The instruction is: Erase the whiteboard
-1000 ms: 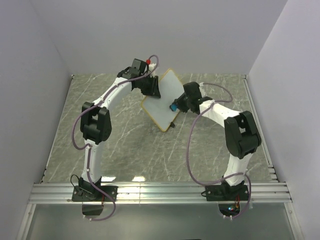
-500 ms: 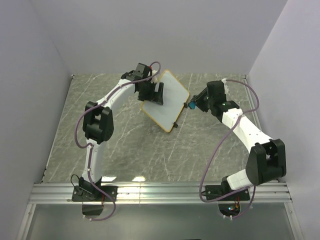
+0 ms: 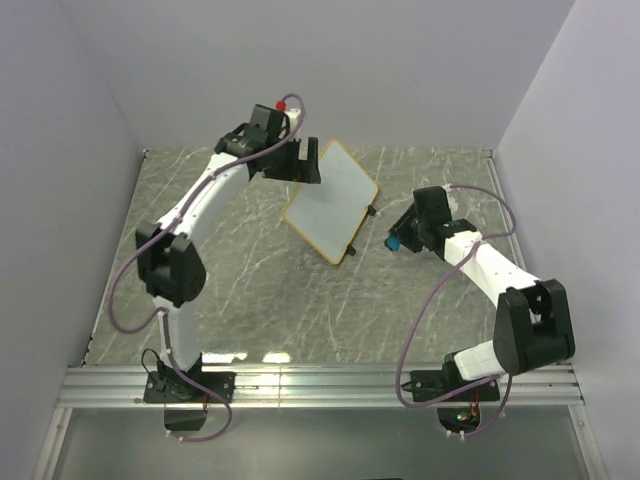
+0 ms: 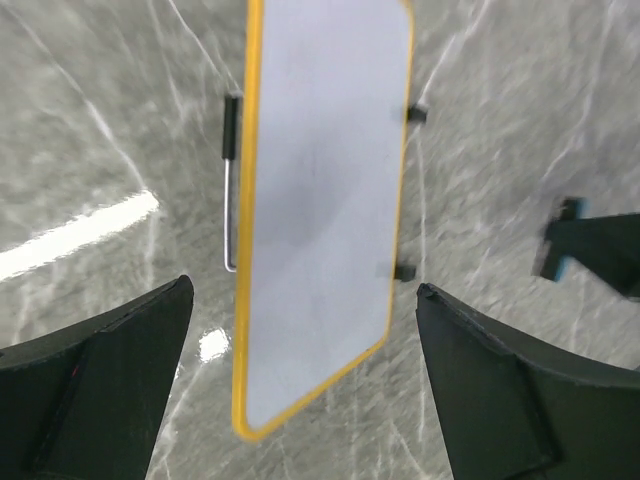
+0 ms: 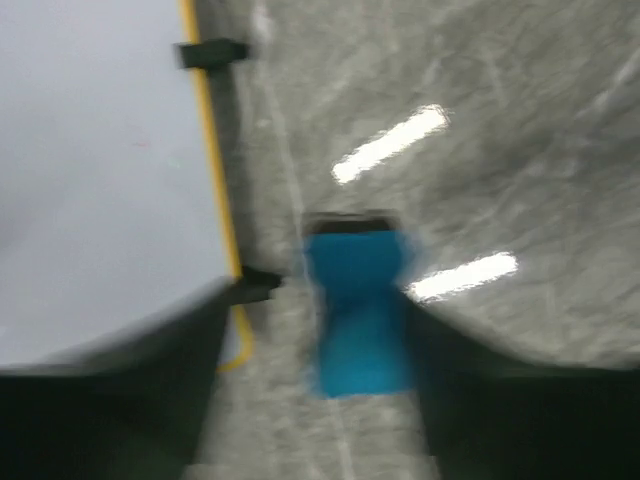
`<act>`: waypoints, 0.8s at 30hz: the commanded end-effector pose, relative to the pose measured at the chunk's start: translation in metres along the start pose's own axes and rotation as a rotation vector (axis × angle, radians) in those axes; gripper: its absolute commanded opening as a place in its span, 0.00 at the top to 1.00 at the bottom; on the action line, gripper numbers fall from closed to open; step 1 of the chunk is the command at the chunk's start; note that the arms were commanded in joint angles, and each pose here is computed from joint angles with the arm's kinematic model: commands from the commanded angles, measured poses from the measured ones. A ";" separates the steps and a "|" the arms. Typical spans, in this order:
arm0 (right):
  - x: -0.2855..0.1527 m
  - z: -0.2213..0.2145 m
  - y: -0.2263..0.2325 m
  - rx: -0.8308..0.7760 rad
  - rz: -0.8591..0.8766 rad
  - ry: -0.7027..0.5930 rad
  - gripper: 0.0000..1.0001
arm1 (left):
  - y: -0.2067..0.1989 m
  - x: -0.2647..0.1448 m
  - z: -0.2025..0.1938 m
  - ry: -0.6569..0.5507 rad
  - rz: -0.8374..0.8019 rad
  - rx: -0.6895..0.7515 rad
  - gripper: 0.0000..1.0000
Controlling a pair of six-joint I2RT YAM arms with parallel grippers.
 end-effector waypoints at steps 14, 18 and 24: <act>-0.013 0.022 0.002 -0.125 -0.079 -0.039 0.00 | -0.007 -0.143 -0.010 -0.435 0.026 -0.130 0.01; -0.034 0.013 -0.004 -0.135 -0.035 -0.031 0.00 | -0.008 -0.160 -0.014 -0.481 0.031 -0.134 0.01; -0.145 0.038 0.022 -0.166 0.231 -0.217 0.00 | 0.007 -0.193 -0.031 -0.582 0.172 -0.211 0.01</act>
Point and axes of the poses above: each gripper's point midway between its finger pads, its own x axis out along the fingers, its own y axis along the line the jaws close on, z = x × y, the point moved 10 cm from there along -x, back along the fingers, and after that the axes turned 9 degrees about -x, right-handed, at the moved point
